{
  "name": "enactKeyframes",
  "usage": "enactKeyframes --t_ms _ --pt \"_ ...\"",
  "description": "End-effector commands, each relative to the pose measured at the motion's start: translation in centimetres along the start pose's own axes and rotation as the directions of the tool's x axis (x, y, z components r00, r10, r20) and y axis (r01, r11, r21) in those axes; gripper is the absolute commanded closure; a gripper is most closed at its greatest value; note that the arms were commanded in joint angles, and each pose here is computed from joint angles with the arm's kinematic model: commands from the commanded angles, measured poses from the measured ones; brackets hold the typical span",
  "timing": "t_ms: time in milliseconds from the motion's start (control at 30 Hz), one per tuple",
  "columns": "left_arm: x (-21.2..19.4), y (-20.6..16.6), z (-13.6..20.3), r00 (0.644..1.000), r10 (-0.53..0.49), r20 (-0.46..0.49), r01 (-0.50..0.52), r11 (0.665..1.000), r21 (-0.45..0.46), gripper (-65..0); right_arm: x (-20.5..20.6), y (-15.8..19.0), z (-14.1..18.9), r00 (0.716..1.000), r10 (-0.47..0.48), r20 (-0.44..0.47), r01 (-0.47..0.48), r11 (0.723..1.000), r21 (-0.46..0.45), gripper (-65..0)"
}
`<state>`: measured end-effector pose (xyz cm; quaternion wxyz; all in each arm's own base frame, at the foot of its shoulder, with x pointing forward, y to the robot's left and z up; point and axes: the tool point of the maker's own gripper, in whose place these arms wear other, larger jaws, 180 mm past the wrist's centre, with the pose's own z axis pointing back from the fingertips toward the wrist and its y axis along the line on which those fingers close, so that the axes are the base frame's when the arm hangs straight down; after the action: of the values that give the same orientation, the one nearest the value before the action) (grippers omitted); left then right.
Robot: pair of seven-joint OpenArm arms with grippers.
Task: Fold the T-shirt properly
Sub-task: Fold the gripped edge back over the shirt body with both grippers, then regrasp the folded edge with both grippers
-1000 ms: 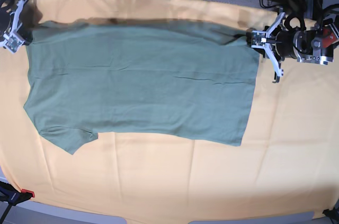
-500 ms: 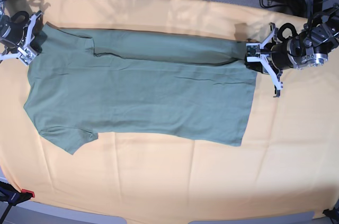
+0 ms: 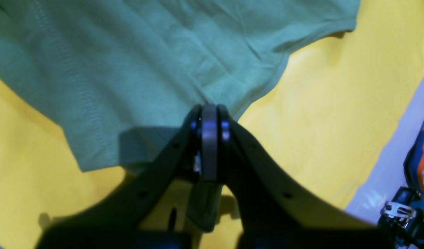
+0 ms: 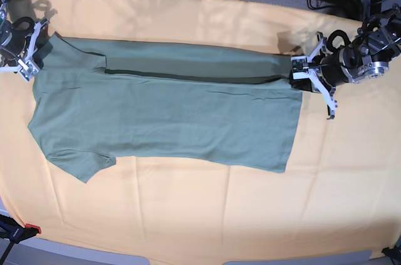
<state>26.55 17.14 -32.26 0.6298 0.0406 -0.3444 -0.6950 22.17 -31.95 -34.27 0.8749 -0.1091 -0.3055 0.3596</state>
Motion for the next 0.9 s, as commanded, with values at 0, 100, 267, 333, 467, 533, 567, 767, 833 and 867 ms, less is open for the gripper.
enactKeyframes --t_ms 0,100,267,333,467,533,567,767,833,867 --pt "0.0 1.3 0.7 1.000 -0.014 0.007 0.013 0.999 0.035 -6.0 0.7 -1.1 0.3 0.999 0.027 0.017 -0.027 0.999 -0.021 0.0" --pt "-0.1 1.3 0.7 1.000 -0.014 0.004 0.014 0.999 0.036 -24.0 0.7 -0.8 0.3 0.999 0.037 0.019 -0.037 0.999 -0.004 -16.6" --pt "-0.5 2.0 0.9 0.999 -0.028 -0.027 0.029 0.999 0.029 -34.0 1.9 -0.5 0.3 0.995 0.083 0.049 -0.085 0.995 0.048 -34.1" --pt "-0.5 2.0 1.1 0.998 -0.048 -0.031 0.048 0.999 -0.008 -34.0 2.5 -0.2 0.3 0.991 0.122 0.060 -0.128 0.988 0.091 -34.1" --pt "-0.7 1.5 2.1 0.999 -0.016 -0.030 0.013 0.995 -0.096 -34.0 3.5 1.9 1.2 0.982 0.173 0.078 -0.186 0.960 0.211 -34.0" --pt "-0.7 1.1 2.5 1.000 -0.007 -0.025 0.003 0.990 -0.139 -34.0 3.6 2.6 1.7 0.987 0.152 0.054 -0.161 0.957 0.242 -34.0" --pt "-0.7 0.9 2.6 1.000 -0.004 -0.024 0.000 0.989 -0.149 -34.0 3.6 2.9 1.8 0.988 0.150 0.038 -0.155 0.955 0.254 -34.0" --pt "-0.1 0.4 2.7 0.999 0.033 -0.002 -0.033 0.983 -0.181 -34.0 1.9 3.1 2.0 0.983 0.178 -0.043 -0.160 0.951 0.264 -34.0" --pt "-0.1 0.4 2.6 0.999 0.033 -0.002 -0.033 0.983 -0.181 -34.0 0.6 3.5 2.1 0.976 0.200 -0.084 -0.171 0.947 0.273 -34.0" --pt "-0.1 0.4 2.7 0.999 0.032 -0.003 -0.032 0.983 -0.181 -34.0 -0.1 3.6 2.1 0.969 0.223 -0.108 -0.187 0.944 0.272 -34.0"
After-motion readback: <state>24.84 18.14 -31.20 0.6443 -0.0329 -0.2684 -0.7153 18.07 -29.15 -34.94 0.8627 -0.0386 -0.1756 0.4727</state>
